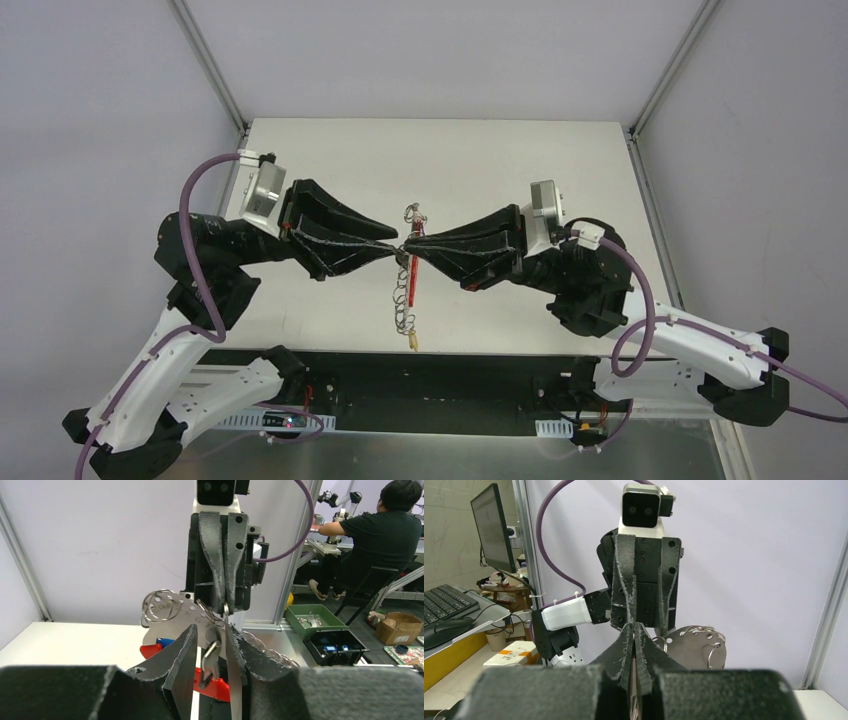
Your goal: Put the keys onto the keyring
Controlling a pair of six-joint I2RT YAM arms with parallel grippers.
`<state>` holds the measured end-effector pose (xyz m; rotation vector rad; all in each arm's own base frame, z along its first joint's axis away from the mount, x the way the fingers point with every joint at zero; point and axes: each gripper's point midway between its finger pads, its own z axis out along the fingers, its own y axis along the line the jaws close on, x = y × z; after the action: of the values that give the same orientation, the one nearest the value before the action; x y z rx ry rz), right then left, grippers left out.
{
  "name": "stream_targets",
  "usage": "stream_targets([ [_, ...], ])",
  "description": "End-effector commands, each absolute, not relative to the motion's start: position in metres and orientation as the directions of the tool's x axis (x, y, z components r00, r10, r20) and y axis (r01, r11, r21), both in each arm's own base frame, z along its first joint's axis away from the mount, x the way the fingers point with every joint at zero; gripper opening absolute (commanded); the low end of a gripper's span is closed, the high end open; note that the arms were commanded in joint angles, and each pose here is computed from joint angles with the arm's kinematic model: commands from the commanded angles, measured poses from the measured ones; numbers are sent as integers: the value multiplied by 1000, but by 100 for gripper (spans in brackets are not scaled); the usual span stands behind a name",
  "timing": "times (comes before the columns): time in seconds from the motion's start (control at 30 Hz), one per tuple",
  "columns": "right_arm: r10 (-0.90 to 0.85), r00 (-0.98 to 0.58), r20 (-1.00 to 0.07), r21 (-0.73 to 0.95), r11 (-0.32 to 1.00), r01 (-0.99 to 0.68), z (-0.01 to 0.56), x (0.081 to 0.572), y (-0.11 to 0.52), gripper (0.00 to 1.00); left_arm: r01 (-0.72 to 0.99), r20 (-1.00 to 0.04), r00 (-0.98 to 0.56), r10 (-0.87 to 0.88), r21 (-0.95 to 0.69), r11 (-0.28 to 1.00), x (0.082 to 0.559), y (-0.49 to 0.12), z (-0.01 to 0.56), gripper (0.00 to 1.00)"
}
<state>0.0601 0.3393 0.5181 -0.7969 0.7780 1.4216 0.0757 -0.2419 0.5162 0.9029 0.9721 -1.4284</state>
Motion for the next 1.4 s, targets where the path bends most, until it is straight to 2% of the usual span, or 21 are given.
stream_targets([
  [0.0, 611, 53, -790, -52, 20, -998, 546, 56, 319, 0, 998, -920, -48, -390, -34, -44, 63, -235, 524, 26],
  [0.8, 627, 73, -775, -68, 31, -997, 556, 62, 332, 0, 995, -922, -85, -377, -57, -85, 57, -235, 523, 25],
  [1.37, 632, 66, -772, -84, 1, -996, 561, 52, 326, 0, 999, -918, -41, -394, -37, -16, 62, -229, 522, 26],
])
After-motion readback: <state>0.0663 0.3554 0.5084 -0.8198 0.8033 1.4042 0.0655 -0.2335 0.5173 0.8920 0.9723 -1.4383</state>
